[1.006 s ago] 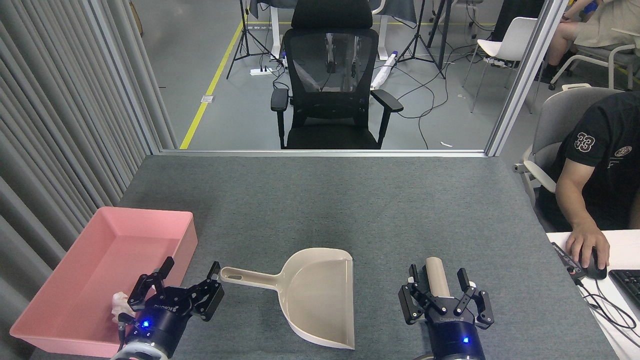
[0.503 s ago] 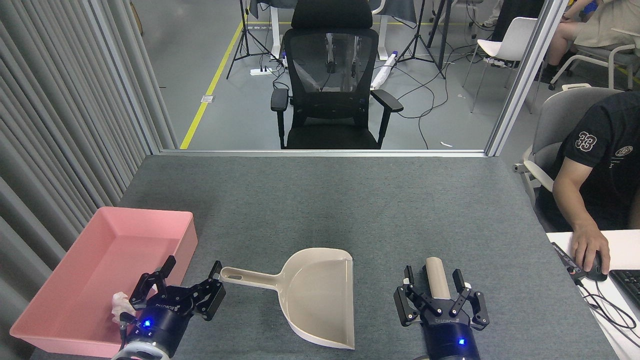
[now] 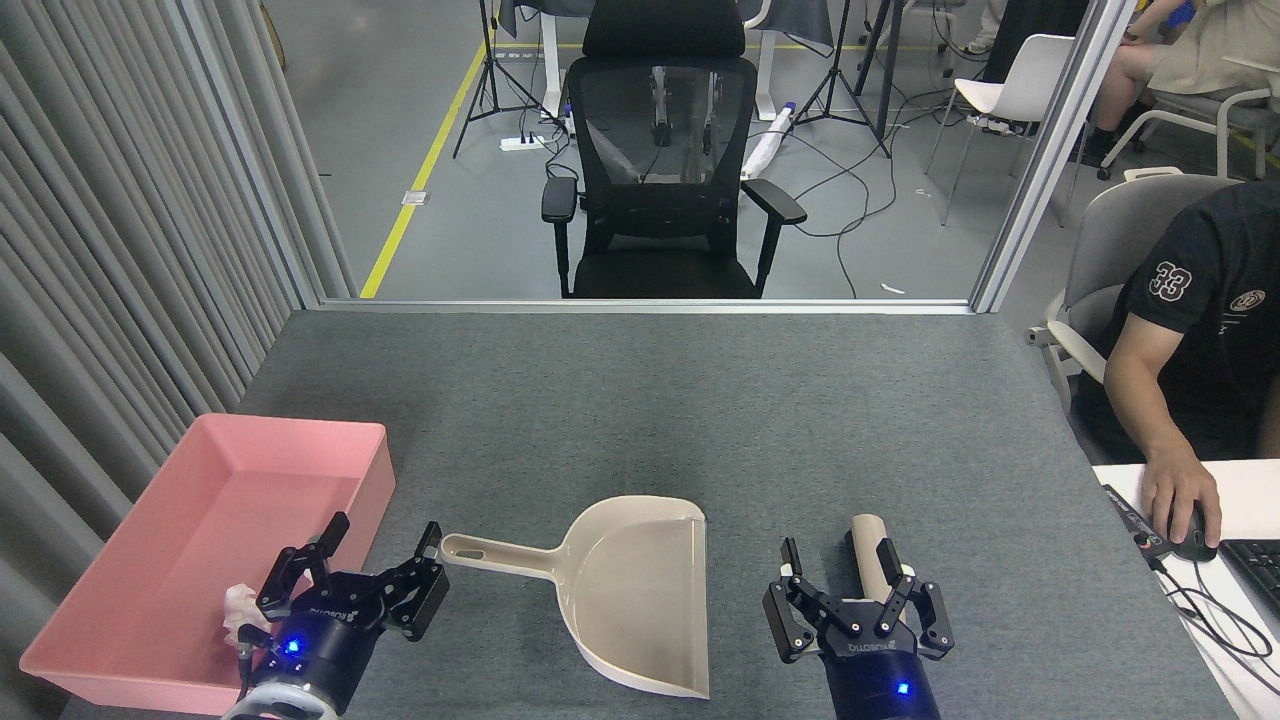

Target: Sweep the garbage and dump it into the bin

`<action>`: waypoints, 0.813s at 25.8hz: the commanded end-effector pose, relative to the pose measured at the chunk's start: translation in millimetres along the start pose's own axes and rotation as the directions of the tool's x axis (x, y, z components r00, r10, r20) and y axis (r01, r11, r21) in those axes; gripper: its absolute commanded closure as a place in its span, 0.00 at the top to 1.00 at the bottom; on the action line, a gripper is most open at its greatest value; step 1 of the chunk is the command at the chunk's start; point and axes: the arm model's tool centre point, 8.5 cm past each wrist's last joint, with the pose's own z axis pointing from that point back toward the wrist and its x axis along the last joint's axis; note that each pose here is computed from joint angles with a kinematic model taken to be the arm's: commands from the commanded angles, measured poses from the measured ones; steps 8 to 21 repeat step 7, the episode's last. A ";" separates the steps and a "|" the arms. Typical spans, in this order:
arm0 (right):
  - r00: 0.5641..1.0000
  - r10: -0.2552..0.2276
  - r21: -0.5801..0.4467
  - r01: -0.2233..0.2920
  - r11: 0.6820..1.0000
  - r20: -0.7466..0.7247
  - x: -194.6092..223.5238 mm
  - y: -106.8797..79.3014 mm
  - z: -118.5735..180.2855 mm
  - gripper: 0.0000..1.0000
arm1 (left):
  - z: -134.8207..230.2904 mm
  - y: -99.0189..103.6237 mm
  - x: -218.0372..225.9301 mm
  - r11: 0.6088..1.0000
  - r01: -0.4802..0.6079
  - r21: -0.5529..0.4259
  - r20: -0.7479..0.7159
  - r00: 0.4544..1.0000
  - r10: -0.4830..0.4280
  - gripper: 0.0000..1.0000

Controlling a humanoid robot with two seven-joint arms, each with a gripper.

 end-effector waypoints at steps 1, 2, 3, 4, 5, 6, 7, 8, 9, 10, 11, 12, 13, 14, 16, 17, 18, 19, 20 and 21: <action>1.000 0.002 0.003 -0.002 1.000 0.004 -0.6 1.0 0.3 0.98 | 0.1 -0.3 -0.1 1.000 0.001 -0.002 0.001 1.000 -0.001 0.99; 1.000 0.002 0.003 -0.002 1.000 0.004 -0.6 1.0 0.3 0.98 | 0.1 -0.3 -0.1 1.000 0.001 -0.002 0.001 1.000 -0.001 0.99; 1.000 -0.001 0.004 0.001 1.000 0.004 -0.3 1.5 0.7 0.98 | 0.2 -0.2 -0.6 1.000 0.002 -0.002 0.001 1.000 -0.002 0.99; 1.000 0.000 0.004 0.000 1.000 0.004 -0.7 1.5 0.7 0.98 | 0.2 -0.2 -0.6 1.000 0.002 -0.002 0.001 1.000 -0.002 0.99; 1.000 0.001 0.009 -0.001 1.000 0.003 -1.4 3.0 2.2 0.98 | 0.3 0.0 -0.8 1.000 0.004 -0.001 0.003 1.000 -0.004 0.99; 1.000 0.001 0.009 -0.001 1.000 0.003 -1.4 3.0 2.2 0.98 | -0.1 0.4 -0.9 1.000 0.004 -0.001 0.003 1.000 -0.004 0.99; 1.000 0.003 0.011 -0.003 1.000 0.003 -1.9 3.5 2.8 0.98 | -0.6 1.1 -0.9 1.000 0.004 0.002 0.003 1.000 -0.004 0.99; 1.000 0.003 0.011 -0.003 1.000 0.003 -1.9 3.5 2.8 0.98 | -0.6 1.1 -0.9 1.000 0.004 0.002 0.003 1.000 -0.004 0.99; 1.000 0.003 0.011 -0.003 1.000 0.003 -1.9 3.5 2.8 0.98 | -0.6 1.1 -0.9 1.000 0.004 0.002 0.003 1.000 -0.004 0.99; 1.000 0.003 0.011 -0.003 1.000 0.003 -1.9 3.5 2.8 0.98 | -0.6 1.1 -0.9 1.000 0.004 0.002 0.003 1.000 -0.004 0.99; 1.000 0.003 0.011 -0.003 1.000 0.003 -1.9 3.5 2.8 0.98 | -0.6 1.1 -0.9 1.000 0.004 0.002 0.003 1.000 -0.004 0.99; 1.000 0.003 0.011 -0.003 1.000 0.003 -1.9 3.5 2.8 0.98 | -0.6 1.1 -0.9 1.000 0.004 0.002 0.003 1.000 -0.004 0.99; 1.000 0.003 0.011 -0.003 1.000 0.003 -1.9 3.5 2.8 0.98 | -0.6 1.1 -0.9 1.000 0.004 0.002 0.003 1.000 -0.004 0.99; 1.000 0.003 0.011 -0.003 1.000 0.003 -1.9 3.5 2.8 0.98 | -0.6 1.1 -0.9 1.000 0.004 0.002 0.003 1.000 -0.004 0.99; 1.000 0.003 0.011 -0.003 1.000 0.003 -1.9 3.5 2.8 0.98 | -0.6 1.1 -0.9 1.000 0.004 0.002 0.003 1.000 -0.004 0.99; 1.000 0.003 0.011 -0.003 1.000 0.003 -1.9 3.5 2.8 0.98 | -0.6 1.1 -0.9 1.000 0.004 0.002 0.003 1.000 -0.004 0.99; 1.000 0.003 0.011 -0.003 1.000 0.003 -1.9 3.5 2.8 0.98 | -0.6 1.1 -0.9 1.000 0.004 0.002 0.003 1.000 -0.004 0.99; 1.000 0.003 0.011 -0.003 1.000 0.003 -1.9 3.5 2.8 0.98 | -0.6 1.1 -0.9 1.000 0.004 0.002 0.003 1.000 -0.004 0.99; 1.000 0.003 0.011 -0.003 1.000 0.003 -1.9 3.5 2.8 0.98 | -0.6 1.1 -0.9 1.000 0.004 0.002 0.003 1.000 -0.004 0.99; 1.000 0.003 0.011 -0.003 1.000 0.003 -1.9 3.5 2.8 0.98 | -0.6 1.1 -0.9 1.000 0.004 0.002 0.003 1.000 -0.004 0.99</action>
